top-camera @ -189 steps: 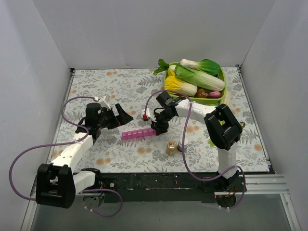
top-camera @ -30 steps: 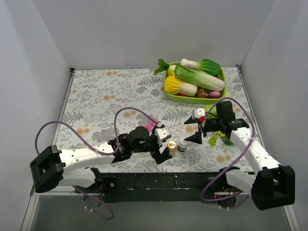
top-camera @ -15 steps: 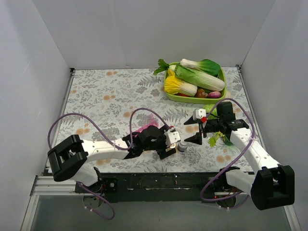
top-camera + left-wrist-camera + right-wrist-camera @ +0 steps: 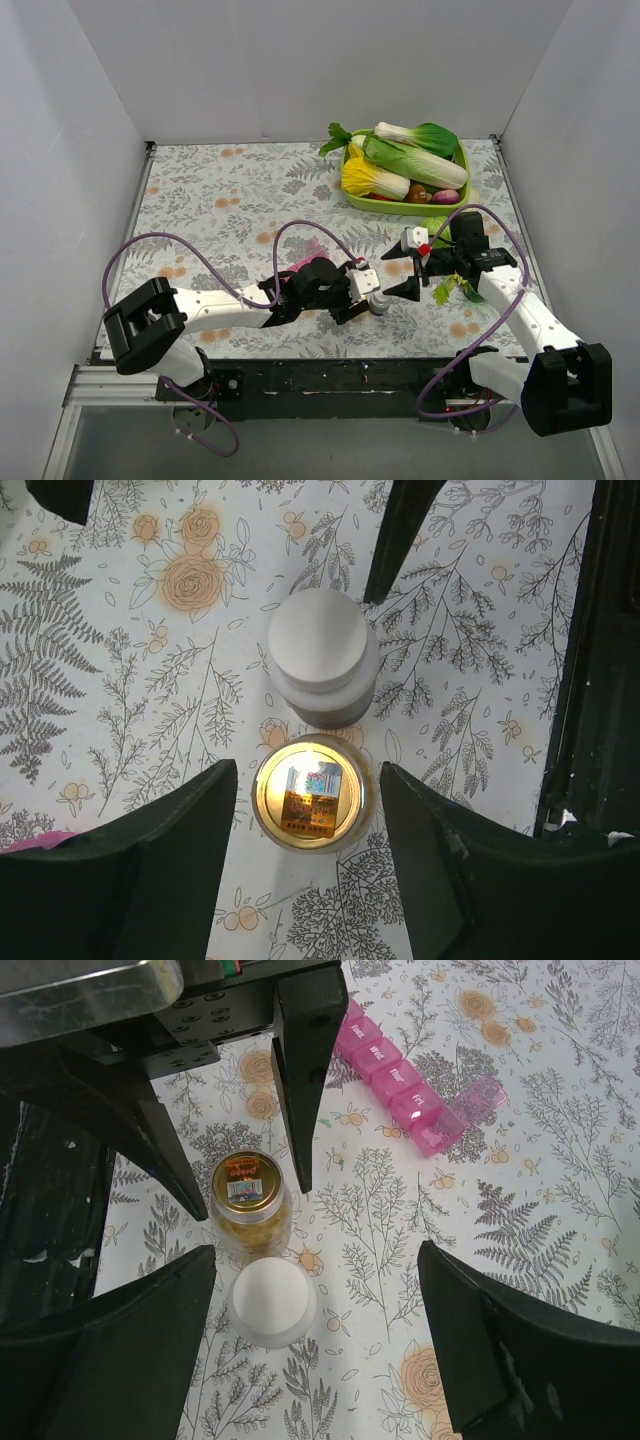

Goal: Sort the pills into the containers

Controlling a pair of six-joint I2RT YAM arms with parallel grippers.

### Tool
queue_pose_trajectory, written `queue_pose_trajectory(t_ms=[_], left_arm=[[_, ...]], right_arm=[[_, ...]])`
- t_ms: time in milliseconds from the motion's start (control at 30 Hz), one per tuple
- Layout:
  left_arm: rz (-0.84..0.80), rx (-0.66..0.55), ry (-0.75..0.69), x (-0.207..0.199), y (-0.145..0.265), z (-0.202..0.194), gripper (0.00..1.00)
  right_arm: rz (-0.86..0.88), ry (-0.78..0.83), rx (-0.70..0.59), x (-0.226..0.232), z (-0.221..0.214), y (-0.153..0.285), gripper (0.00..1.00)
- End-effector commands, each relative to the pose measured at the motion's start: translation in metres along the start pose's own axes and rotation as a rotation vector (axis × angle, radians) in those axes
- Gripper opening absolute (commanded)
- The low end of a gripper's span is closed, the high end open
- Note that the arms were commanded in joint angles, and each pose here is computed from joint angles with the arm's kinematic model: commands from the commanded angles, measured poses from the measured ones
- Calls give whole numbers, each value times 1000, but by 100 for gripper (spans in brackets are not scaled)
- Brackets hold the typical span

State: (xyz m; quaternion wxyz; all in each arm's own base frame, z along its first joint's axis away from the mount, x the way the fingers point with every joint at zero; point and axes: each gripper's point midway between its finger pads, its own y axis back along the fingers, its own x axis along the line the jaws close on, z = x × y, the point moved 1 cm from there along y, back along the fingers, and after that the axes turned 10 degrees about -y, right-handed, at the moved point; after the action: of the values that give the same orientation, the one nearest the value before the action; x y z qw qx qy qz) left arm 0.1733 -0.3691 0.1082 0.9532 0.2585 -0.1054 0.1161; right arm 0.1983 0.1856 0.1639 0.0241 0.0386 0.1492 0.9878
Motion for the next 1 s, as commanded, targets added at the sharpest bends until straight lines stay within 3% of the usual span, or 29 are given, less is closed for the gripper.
queue_pose_trajectory(t_ms=[0, 67, 100, 200, 233, 367, 500, 733, 800, 967], left_arm=[[-10, -26, 9, 2, -1, 15, 54], [-20, -8, 14, -1, -1, 12, 45], [-18, -9, 18, 0, -1, 13, 29], [-15, -21, 37, 0, 0, 18, 2], [-9, -19, 44, 1, 1, 18, 0], [55, -32, 165, 15, 15, 25, 0], [147, -123, 453, 37, 49, 40, 0], [320, -286, 808, 74, 103, 55, 0], [356, -330, 846, 81, 114, 60, 0], [469, -421, 941, 103, 134, 72, 0]], right_arm=[[24, -10, -19, 5, 0, -1, 89], [25, -13, -18, 5, 0, -1, 89], [28, -16, -17, 5, -1, -1, 89], [29, -18, -14, 5, -2, -1, 89], [31, -17, -14, 5, -2, -1, 90], [67, -27, 1, 6, -2, -2, 89], [111, -1, 39, 6, 8, -7, 88], [209, 48, 120, 20, 49, -53, 85], [101, 34, 105, 6, 64, -67, 85], [58, -73, 32, -3, 100, -86, 83]])
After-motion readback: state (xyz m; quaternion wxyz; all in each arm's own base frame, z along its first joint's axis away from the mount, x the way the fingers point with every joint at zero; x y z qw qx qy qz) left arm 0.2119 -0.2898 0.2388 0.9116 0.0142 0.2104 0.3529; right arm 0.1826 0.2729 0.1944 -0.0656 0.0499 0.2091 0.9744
